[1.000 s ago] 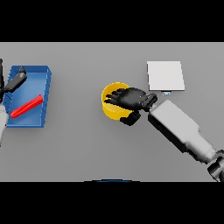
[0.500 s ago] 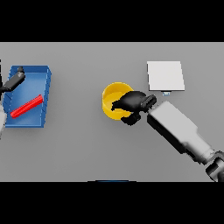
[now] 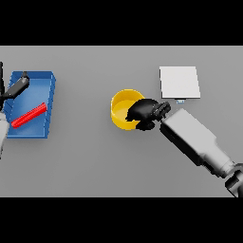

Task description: Pick up the red beaker and tilt it to pour out 1 green nut into yellow bowl. Pick up the yellow bowl and place it on the metallic measuring scale.

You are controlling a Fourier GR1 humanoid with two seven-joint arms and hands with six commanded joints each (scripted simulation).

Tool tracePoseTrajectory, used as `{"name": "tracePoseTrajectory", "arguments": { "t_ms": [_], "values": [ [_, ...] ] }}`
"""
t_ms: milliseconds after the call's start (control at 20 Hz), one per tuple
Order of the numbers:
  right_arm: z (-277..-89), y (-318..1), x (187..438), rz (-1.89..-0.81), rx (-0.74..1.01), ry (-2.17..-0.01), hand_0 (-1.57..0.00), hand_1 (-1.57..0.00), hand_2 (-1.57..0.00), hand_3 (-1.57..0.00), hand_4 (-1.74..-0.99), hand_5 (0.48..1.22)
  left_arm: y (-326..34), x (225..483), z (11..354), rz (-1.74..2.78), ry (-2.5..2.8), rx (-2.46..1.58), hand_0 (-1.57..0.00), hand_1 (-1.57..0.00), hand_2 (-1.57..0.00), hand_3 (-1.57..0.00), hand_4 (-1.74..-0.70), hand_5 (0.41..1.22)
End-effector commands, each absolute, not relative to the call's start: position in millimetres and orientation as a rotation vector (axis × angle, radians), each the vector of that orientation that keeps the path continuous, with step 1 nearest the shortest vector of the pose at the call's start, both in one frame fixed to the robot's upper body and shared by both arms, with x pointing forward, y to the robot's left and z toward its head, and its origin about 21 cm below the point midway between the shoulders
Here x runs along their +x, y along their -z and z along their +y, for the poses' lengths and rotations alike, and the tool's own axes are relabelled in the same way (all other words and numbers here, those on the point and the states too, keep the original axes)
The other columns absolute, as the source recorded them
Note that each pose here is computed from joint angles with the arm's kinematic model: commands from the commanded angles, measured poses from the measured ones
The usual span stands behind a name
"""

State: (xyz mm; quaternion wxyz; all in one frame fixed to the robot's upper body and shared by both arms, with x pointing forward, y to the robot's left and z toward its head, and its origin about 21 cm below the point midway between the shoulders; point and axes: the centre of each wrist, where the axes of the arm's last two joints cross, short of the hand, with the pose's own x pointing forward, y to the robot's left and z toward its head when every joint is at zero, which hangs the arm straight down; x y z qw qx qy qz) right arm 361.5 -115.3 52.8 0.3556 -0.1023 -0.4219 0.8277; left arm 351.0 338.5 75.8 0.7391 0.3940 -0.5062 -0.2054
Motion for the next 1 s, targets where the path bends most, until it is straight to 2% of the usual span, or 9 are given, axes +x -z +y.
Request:
{"name": "tracePoseTrajectory", "arguments": {
  "t_ms": [0,200,300,550,650,750,850,950],
  "values": [
    [-115.5,-52,363,-1.094,-0.259,-2.131,-1.47,-1.47,-1.28,-1.37,-1.702,1.195,-76,352,339,-1.102,0.453,0.868,0.00,0.00,0.00,0.00,-0.74,0.689],
    [-117.5,-61,362,-1.121,-0.273,-2.130,-1.53,-1.53,-1.31,-1.40,-1.725,1.210,-77,354,339,-1.106,0.447,0.861,0.00,0.00,0.00,0.00,-0.73,0.685],
    [-114.8,-67,361,-1.134,-0.286,-2.118,-1.55,-1.55,-1.36,-1.34,-1.731,1.214,-80,351,337,-1.123,0.460,0.866,0.00,0.00,0.00,0.00,-0.73,0.690],
    [-127.6,-103,367,-1.154,-0.356,-2.080,-1.56,-1.56,-1.42,-1.24,-1.738,1.219,-82,350,345,-1.116,0.451,0.872,0.00,0.00,0.00,0.00,-0.73,0.697],
    [-132.6,-117,366,-1.179,-0.414,-2.058,-1.57,-1.57,-1.42,-1.27,-1.739,1.220,-82,351,345,-1.117,0.451,0.869,0.00,0.00,0.00,0.00,-0.74,0.693],
    [-138.3,-122,369,-1.199,-0.427,-2.037,-1.57,-1.57,-1.44,-1.27,-1.740,1.220,-83,351,343,-1.127,0.460,0.872,0.00,0.00,0.00,0.00,-0.74,0.697],
    [-146.6,-125,374,-1.213,-0.434,-2.012,-1.57,-1.57,-1.44,-1.38,-1.740,1.220,-85,350,344,-1.132,0.450,0.866,0.00,0.00,0.00,0.00,-0.75,0.697],
    [-154.4,-128,381,-1.194,-0.489,-1.957,-1.57,-1.57,-1.47,-1.31,-1.740,1.220,-84,350,345,-1.115,0.451,0.876,0.00,0.00,0.00,0.00,-0.74,0.702]
  ]
}}
